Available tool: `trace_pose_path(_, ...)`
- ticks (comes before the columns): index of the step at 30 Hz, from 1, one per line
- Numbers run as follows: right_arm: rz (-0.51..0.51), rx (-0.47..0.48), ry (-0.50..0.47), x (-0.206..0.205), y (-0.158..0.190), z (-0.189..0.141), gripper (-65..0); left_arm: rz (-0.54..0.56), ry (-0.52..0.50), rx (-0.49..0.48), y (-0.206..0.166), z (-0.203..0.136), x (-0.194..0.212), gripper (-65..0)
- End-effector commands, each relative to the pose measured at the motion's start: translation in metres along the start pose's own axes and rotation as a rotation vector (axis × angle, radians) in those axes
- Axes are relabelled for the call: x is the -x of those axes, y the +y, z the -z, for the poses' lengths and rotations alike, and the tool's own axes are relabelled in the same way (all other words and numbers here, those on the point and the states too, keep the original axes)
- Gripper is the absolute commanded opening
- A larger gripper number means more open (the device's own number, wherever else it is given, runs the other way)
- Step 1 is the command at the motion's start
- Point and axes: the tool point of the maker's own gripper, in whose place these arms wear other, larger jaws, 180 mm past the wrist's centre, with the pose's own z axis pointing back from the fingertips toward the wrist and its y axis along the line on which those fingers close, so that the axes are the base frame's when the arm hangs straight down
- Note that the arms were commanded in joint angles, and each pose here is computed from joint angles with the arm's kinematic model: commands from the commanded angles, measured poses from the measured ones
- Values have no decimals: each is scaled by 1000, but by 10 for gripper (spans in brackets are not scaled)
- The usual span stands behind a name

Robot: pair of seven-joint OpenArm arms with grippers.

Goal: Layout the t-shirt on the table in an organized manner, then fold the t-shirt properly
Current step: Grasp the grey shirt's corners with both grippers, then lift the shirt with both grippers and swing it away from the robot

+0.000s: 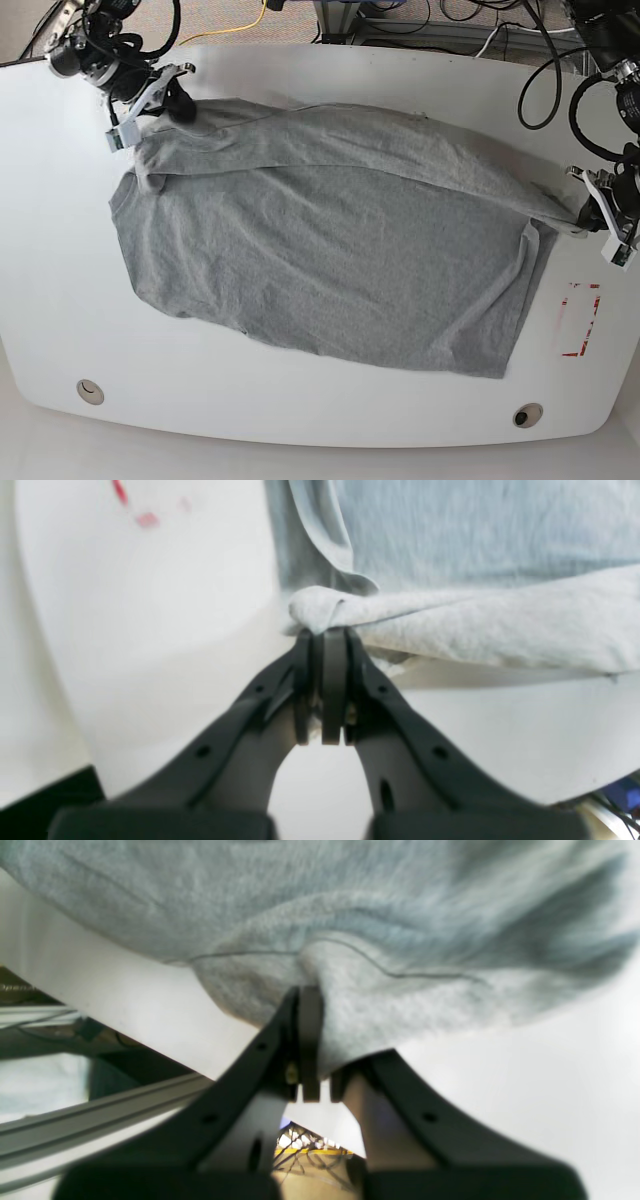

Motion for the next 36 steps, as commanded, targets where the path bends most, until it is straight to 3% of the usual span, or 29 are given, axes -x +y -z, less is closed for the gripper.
trace_pose_path(1,-51,-28,-109,-36,0,-10,-650,32,-82,-44,12,-13,-29,-646)
trace_pose_path(10,-191,-34,-281,-121,-16,-30,-650,33,-271,-75,26,-29,-96,-646)
trace_pose_path(18,-195,-42,-372,-188,-48,-31,-650,98,-423,-77,22,-45,-166,-647)
trace_pose_path(24,-202,-32,-406,-250,-72,-32,-650,71,-546,-15,14,-49,-218,-647)
trace_pose_path(31,-256,-40,-446,-335,-71,-42,-650,35,-618,-29,31,-65,-277,-646)
trace_pose_path(36,-324,-26,-495,-398,-58,-69,-650,67,-701,-76,44,-104,-332,-646)
